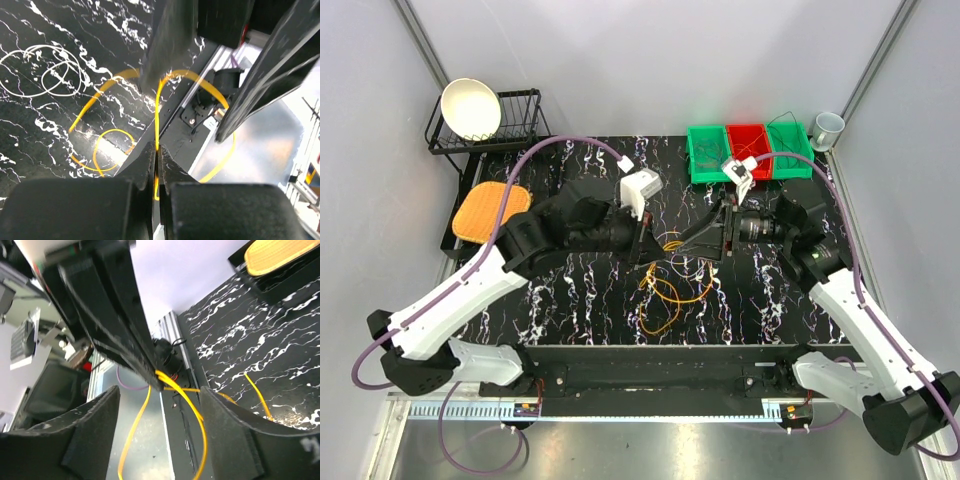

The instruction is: Untangle the cables

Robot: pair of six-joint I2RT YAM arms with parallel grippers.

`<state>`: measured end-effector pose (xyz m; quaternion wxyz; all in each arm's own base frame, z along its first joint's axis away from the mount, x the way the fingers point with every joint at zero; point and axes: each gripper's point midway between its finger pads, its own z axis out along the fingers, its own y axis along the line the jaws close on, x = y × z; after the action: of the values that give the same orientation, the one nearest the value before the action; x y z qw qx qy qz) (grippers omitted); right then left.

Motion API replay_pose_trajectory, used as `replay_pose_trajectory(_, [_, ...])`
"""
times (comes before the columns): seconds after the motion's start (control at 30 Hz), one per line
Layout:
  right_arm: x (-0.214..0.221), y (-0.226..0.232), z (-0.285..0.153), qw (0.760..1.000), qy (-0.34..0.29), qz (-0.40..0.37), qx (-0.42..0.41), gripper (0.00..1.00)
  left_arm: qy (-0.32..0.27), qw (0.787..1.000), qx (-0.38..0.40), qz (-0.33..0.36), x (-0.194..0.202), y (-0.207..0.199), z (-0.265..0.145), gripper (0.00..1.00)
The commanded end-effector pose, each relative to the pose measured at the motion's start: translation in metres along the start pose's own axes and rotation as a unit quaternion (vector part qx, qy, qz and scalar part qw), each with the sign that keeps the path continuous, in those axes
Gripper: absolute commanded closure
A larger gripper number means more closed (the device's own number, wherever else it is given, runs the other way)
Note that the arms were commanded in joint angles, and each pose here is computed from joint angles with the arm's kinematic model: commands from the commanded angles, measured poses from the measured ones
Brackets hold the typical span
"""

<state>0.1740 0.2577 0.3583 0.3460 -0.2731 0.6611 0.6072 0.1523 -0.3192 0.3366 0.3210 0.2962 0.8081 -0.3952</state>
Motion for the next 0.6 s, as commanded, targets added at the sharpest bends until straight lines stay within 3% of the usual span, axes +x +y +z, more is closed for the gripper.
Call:
replay_pose_trajectory(0.0, [0.006, 0.011, 0.004, 0.999, 0.019, -0.031, -0.025, 0.34, -0.045, 0.998, 0.038, -0.002, -0.022, -0.015, -0.016, 1.00])
replay_pose_trajectory(0.27, [0.005, 0.010, 0.005, 0.999, 0.010, -0.037, -0.014, 0.63, -0.057, 0.998, 0.032, -0.012, -0.026, -0.009, -0.022, 1.00])
replay_pose_trajectory(0.37, [0.004, 0.008, 0.006, 0.999, 0.006, -0.036, -0.010, 0.81, -0.058, 0.998, 0.030, -0.015, -0.025, -0.008, -0.022, 1.00])
replay_pose_trajectory(0.4, [0.004, 0.009, 0.006, 0.999, 0.005, -0.039, -0.011, 1.00, -0.059, 0.998, 0.027, -0.018, -0.026, -0.006, -0.022, 1.00])
replay_pose_trajectory(0.43, [0.003, 0.010, 0.005, 0.999, 0.001, -0.044, -0.010, 1.00, -0.060, 0.998, 0.023, -0.020, -0.026, -0.004, -0.022, 0.90])
replay_pose_trajectory(0.5, [-0.003, 0.004, 0.003, 0.998, -0.020, -0.048, 0.020, 1.00, -0.065, 0.997, 0.007, -0.029, -0.027, 0.002, -0.022, 0.46])
replay_pose_trajectory(0.53, [-0.009, 0.001, 0.002, 0.997, -0.032, -0.058, 0.041, 1.00, -0.062, 0.997, -0.005, -0.035, -0.025, 0.008, -0.023, 0.02])
replay_pose_trajectory(0.57, [-0.020, -0.013, -0.001, 0.992, -0.059, -0.058, 0.090, 1.00, -0.065, 0.997, -0.033, -0.038, -0.024, 0.019, -0.023, 0.01])
